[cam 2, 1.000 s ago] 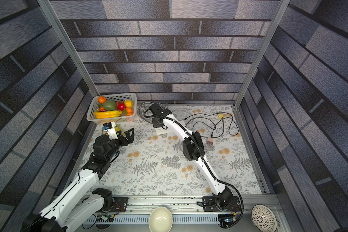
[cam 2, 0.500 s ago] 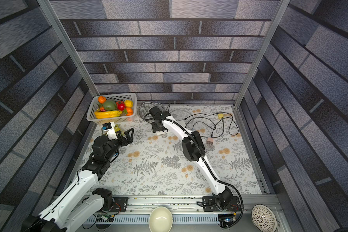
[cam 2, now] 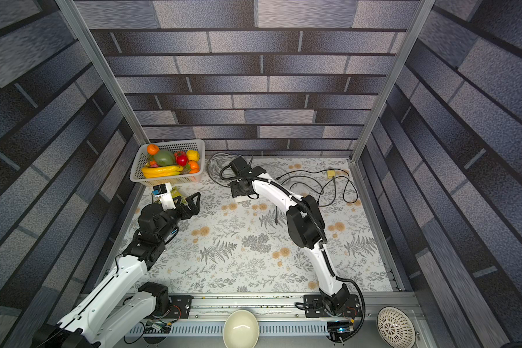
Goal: Charge mp3
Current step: Insert the plug into the socket, then adjust the plug at the socket.
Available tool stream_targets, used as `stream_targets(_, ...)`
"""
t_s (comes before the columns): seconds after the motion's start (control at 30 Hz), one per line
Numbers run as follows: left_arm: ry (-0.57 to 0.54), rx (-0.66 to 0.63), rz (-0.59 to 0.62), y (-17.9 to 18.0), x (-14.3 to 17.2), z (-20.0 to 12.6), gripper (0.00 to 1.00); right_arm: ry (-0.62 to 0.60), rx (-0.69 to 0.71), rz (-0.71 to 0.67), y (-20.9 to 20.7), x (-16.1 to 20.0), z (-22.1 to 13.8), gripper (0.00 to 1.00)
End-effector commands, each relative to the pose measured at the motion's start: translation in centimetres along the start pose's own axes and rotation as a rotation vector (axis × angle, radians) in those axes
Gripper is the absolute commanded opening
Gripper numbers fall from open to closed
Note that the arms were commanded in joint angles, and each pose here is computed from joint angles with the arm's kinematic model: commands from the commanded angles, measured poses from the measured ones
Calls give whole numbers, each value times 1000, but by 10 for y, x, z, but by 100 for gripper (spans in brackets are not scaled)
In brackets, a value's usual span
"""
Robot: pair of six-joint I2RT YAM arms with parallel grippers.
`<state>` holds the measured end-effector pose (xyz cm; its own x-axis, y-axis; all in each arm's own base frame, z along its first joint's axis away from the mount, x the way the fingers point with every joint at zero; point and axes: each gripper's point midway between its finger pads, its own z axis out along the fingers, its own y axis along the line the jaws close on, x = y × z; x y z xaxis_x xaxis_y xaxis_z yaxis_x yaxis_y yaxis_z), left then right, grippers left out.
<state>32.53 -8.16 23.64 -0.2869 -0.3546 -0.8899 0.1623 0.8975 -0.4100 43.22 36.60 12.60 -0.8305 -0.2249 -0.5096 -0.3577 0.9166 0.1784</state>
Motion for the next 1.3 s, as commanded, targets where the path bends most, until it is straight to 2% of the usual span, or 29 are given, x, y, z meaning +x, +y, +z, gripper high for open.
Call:
stream_targets(0.0,-21,7,-14,-3,-8,-5,100,-65,-26,4,7,-16,-10,54)
stream_targets(0.17,-25,11,-17,-3,-9,-7,100,-39,-6,-4,5,-17,5,41)
stream_targets(0.43,-30,3,-10,-2,-10,-10,100,-31,49,-14,-4,-20,21,32)
stream_targets(0.93,-25,6,-9,-2,-9,-8,100,-25,123,-42,-18,-21,34,31)
stream_targets(1.27,-25,5,-2,-1,-9,-9,100,-48,103,-38,-14,-29,46,27)
